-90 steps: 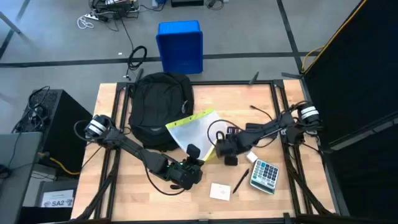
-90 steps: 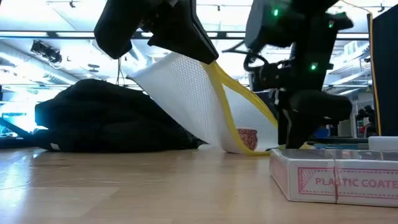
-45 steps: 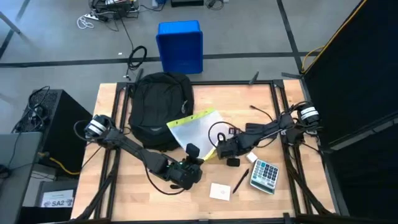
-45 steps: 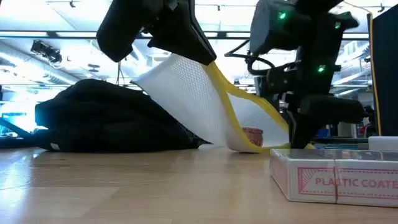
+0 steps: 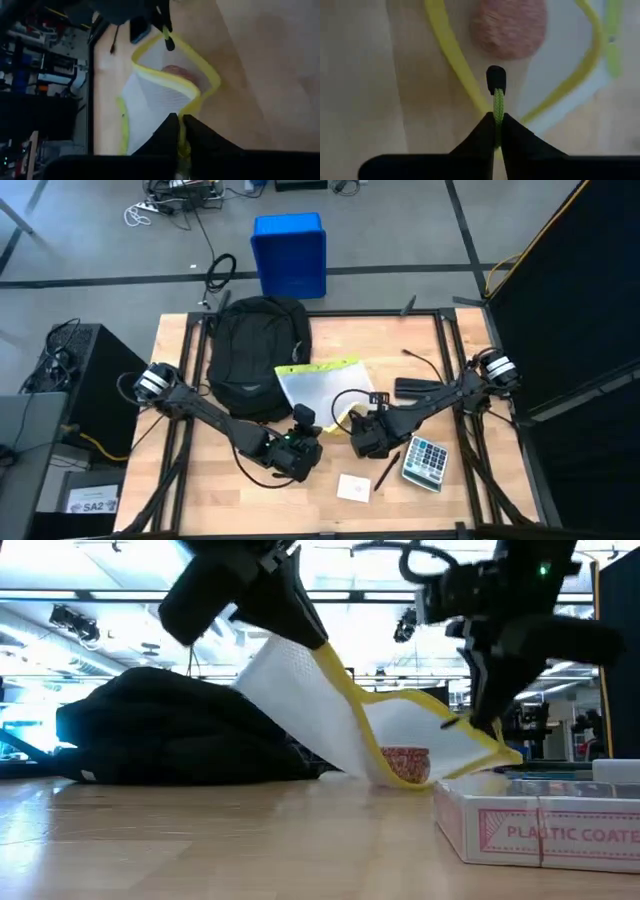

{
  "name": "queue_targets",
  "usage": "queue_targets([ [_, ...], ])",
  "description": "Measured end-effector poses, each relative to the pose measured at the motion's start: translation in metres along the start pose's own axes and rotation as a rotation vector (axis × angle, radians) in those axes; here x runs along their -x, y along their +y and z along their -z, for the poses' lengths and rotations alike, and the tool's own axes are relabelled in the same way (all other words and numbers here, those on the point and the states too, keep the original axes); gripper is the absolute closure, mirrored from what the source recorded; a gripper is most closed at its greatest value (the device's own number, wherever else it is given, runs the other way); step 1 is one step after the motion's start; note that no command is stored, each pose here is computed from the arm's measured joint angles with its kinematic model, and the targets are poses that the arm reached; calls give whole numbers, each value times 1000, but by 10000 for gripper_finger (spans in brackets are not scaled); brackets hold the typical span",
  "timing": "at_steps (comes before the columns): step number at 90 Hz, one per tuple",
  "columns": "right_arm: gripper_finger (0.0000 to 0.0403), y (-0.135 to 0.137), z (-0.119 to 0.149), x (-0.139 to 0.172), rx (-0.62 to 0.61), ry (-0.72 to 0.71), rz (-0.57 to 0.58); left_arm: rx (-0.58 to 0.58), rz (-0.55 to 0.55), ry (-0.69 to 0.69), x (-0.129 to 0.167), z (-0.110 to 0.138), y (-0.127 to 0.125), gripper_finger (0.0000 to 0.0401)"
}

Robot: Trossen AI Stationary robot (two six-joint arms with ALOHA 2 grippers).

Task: Unpack backpack
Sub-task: Put the charger adapter into the zip lock bag

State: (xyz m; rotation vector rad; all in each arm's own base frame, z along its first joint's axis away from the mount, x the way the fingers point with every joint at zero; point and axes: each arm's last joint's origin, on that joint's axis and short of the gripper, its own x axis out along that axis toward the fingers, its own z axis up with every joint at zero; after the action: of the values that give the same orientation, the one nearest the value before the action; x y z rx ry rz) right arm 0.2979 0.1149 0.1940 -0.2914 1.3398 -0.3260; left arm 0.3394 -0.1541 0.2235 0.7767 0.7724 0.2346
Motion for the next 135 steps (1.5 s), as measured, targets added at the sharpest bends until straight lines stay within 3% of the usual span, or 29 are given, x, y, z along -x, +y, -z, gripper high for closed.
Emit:
queue_targets([
  [63,403,-24,-27,83,16,-124,180,76,-41,102,24,18,36,401],
  [110,403,-33,-19,135,-18,-189,293,166,-150,76,44,22,67,401],
  [135,403,-34,-20,150,-30,-255,292,221,-183,85,43,25,78,401],
])
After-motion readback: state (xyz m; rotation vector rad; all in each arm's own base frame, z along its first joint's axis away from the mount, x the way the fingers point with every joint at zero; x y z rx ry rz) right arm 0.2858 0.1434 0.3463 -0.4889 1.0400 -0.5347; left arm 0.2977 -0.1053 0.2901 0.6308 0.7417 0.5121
